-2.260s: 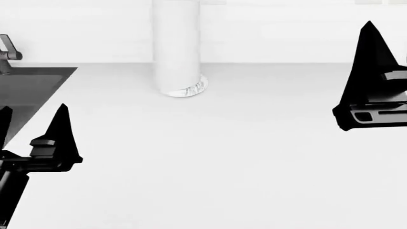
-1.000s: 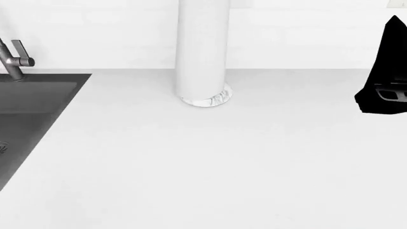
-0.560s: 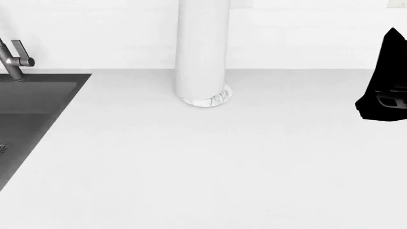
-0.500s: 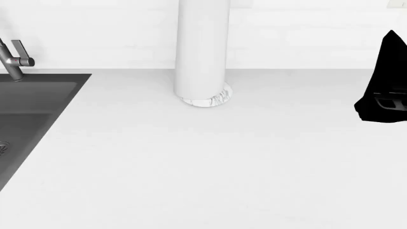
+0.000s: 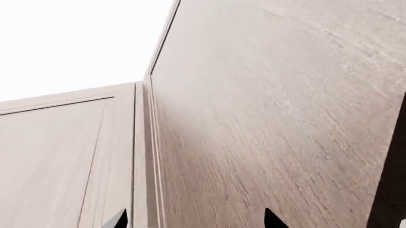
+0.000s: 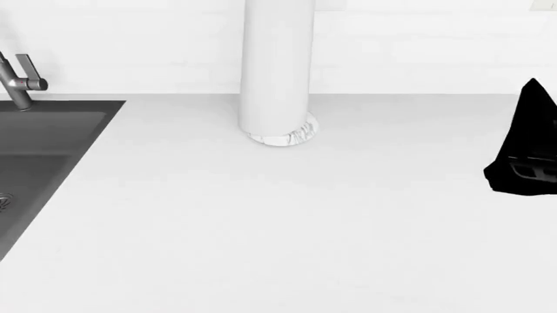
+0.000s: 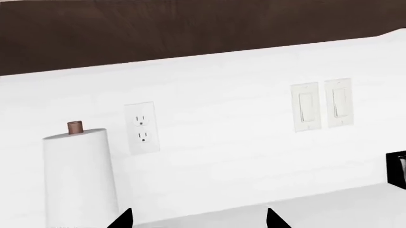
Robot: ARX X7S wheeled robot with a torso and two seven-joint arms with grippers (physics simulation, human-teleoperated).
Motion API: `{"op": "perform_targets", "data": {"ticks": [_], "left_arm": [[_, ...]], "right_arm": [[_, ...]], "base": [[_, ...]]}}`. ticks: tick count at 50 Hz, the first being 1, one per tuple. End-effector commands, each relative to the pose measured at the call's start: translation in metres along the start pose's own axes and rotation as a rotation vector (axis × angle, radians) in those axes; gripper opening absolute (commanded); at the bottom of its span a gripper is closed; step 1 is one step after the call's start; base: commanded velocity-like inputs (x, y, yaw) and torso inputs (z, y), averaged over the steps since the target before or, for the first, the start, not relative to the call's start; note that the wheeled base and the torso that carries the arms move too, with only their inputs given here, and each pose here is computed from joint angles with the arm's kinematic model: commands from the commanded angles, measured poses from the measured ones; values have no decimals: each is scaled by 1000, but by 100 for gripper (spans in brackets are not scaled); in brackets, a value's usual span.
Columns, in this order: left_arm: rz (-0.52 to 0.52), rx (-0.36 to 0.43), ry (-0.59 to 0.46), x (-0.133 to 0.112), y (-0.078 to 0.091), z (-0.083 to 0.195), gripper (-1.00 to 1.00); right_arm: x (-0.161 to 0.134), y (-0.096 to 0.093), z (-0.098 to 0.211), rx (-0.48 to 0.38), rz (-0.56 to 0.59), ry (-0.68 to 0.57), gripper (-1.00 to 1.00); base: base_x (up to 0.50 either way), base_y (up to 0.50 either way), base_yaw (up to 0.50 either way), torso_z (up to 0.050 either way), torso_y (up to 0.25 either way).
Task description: Pick and place the shaker into the drawer. Then close the cabinet.
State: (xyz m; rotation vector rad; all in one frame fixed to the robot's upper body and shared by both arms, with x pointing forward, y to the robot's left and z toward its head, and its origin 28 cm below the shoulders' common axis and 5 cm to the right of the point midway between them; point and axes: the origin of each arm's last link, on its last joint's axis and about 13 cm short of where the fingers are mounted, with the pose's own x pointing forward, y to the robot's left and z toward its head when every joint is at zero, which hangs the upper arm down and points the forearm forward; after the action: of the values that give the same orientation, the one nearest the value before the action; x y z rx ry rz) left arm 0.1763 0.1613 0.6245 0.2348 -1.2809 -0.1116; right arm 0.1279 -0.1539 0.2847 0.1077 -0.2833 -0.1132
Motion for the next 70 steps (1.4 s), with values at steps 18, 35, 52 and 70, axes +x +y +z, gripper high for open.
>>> {"op": "perform_targets", "data": {"ticks": [18, 35, 52, 70], "left_arm": [[-332, -58, -92, -12, -82, 23, 100], [-529, -109, -109, -39, -119, 30, 100], [-375, -215, 73, -29, -110, 16, 100], [276, -91, 633, -252, 60, -84, 100]], "right_arm": [[-27, 0, -33, 53, -89, 4, 100], [-33, 0, -38, 53, -107, 2, 100], [-40, -1, -42, 77, -72, 17, 100], [-12, 3, -15, 26, 79, 58, 100]], "base": [[0, 0, 0, 0, 1], [0, 0, 0, 0, 0], [0, 0, 0, 0, 0], [0, 0, 0, 0, 0]]}}
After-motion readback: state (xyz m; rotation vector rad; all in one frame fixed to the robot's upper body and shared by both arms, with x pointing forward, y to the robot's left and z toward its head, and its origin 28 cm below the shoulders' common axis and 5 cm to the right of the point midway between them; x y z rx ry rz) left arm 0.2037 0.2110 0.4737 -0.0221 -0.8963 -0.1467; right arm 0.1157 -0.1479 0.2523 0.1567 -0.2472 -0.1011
